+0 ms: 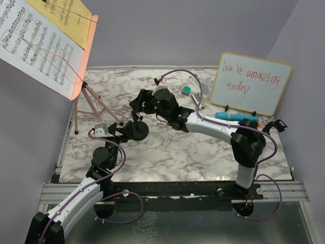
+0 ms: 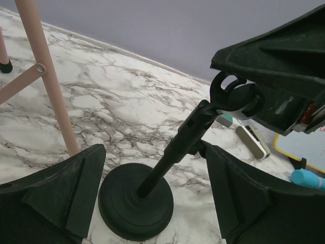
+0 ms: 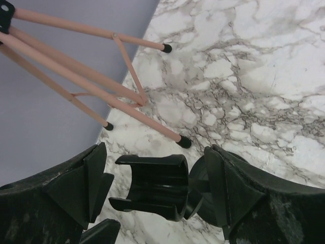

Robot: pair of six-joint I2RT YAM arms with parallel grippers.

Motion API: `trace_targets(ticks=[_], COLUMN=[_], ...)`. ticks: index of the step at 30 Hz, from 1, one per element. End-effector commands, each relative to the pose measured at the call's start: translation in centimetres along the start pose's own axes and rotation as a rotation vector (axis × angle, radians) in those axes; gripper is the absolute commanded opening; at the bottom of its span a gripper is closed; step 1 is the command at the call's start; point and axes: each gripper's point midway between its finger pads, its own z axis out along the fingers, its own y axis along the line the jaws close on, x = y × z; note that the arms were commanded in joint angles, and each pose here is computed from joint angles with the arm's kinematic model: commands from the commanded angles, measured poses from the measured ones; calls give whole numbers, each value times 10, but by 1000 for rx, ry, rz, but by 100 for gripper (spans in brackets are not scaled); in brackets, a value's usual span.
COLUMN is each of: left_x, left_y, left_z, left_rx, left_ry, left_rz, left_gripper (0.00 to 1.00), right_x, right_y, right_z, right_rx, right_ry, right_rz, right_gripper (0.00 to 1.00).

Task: Pack up the instrument practice props
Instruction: Move the microphone stand to the center of the board.

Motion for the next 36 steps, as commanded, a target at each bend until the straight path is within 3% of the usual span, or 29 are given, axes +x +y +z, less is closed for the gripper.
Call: trace_targets(ticks=[1,8,12,15,23,36], left_x=[-6,-6,-6,-6,-6,-8], left_y=[1,1,1,1,2,1], left_z=[1,1,1,1,1,1], left_rx=[-17,-16,-16,-16,-18,-16], left_ry=[-18,-17,-16,-17,-20,-22], left_rz=[-13,-14,-14,-13,-9,-5], left_gripper=[87,87,87,87,87,87], right_x=[21,30,30,32,27,-9], right_y=[-5,-5,-1,3,-10,-77], right_z=[2,-1,-1,-3,-27,-93], right_rx=[38,30,13,-3,69,359], right_ry=[77,123,133,152,202,193], right_rz=[14,11,8,4,-84,-202], right_gripper=[82,77,67,52,1,0])
